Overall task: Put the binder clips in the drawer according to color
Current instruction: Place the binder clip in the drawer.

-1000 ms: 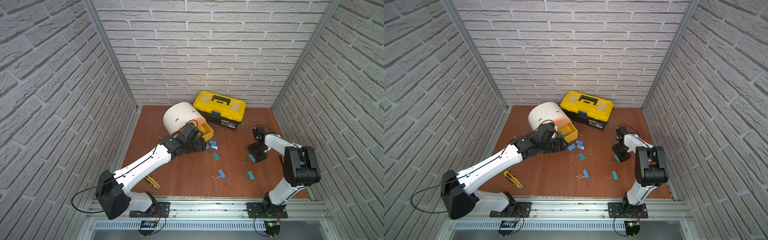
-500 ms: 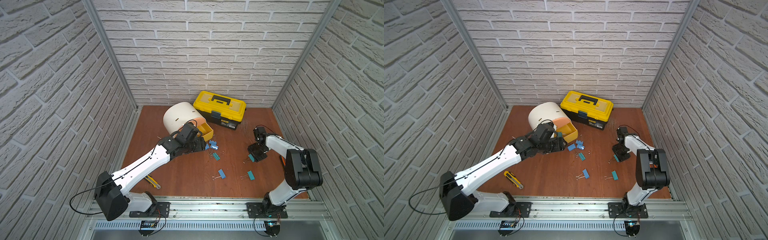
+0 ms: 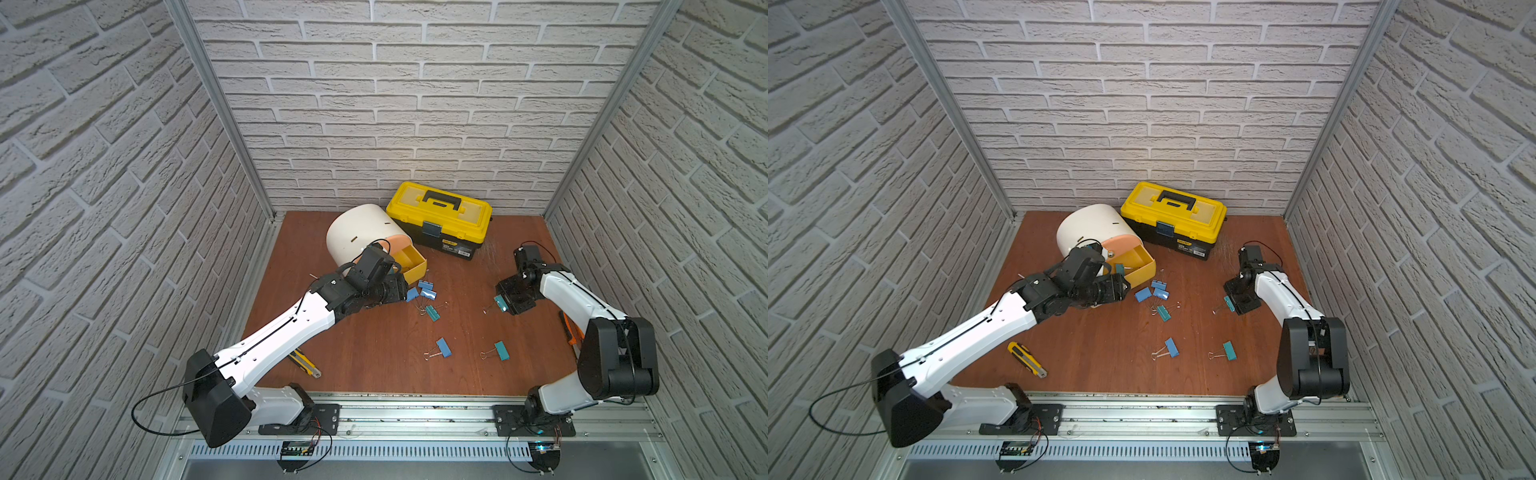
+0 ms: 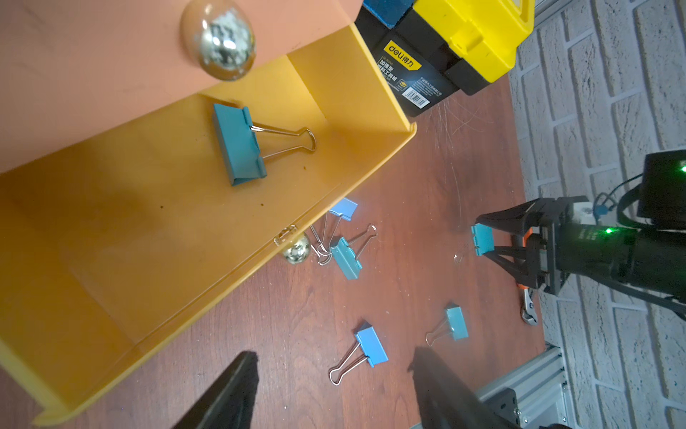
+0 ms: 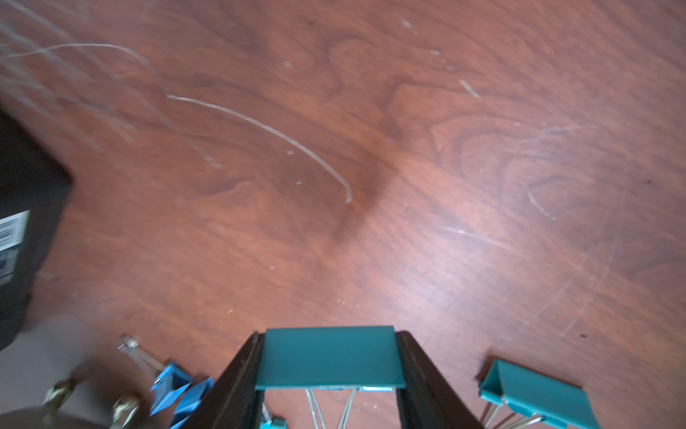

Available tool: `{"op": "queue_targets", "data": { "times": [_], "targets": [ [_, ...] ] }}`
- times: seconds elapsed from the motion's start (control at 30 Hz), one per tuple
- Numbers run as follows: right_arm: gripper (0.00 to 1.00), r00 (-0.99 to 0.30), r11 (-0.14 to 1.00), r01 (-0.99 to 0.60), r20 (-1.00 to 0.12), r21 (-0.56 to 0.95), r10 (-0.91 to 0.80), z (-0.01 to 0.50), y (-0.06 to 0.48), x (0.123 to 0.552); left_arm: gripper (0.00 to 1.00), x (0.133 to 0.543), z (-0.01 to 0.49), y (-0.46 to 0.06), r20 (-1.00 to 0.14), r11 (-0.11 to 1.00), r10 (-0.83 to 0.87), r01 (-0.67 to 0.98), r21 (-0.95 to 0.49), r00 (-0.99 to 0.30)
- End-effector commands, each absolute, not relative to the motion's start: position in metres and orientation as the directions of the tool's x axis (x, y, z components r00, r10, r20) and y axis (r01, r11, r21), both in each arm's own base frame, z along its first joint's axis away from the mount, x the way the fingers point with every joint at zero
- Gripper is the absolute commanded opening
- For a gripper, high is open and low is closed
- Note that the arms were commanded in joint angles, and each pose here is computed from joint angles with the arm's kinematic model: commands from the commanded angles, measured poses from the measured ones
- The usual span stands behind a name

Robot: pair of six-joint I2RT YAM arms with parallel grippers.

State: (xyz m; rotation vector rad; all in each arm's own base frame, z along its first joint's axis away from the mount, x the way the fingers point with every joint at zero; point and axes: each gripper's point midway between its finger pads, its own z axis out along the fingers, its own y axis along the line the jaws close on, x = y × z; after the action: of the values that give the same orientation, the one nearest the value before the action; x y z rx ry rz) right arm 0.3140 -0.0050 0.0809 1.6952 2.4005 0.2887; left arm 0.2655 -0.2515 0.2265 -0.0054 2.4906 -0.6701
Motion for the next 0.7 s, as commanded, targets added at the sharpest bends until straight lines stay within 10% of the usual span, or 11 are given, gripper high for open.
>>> {"op": "queue_targets", "data": {
  "times": [0.0,0.67],
  "targets": [
    [0.43,-0.319,0.308,0.879,-0.032,0.364,0.947,0.111,0.002,0.328,0.71,0.271,0.254,-0.241,-0.569,0.87,-0.168,0.151,-0.47,-0.805],
    [0.41,-0.457,0.351,0.67,-0.009,0.654,0.89,0.235,0.103,0.402,0.71,0.277,0.281,-0.176,-0.605,0.878,-0.279,0.056,-0.475,-0.746]
  ]
}}
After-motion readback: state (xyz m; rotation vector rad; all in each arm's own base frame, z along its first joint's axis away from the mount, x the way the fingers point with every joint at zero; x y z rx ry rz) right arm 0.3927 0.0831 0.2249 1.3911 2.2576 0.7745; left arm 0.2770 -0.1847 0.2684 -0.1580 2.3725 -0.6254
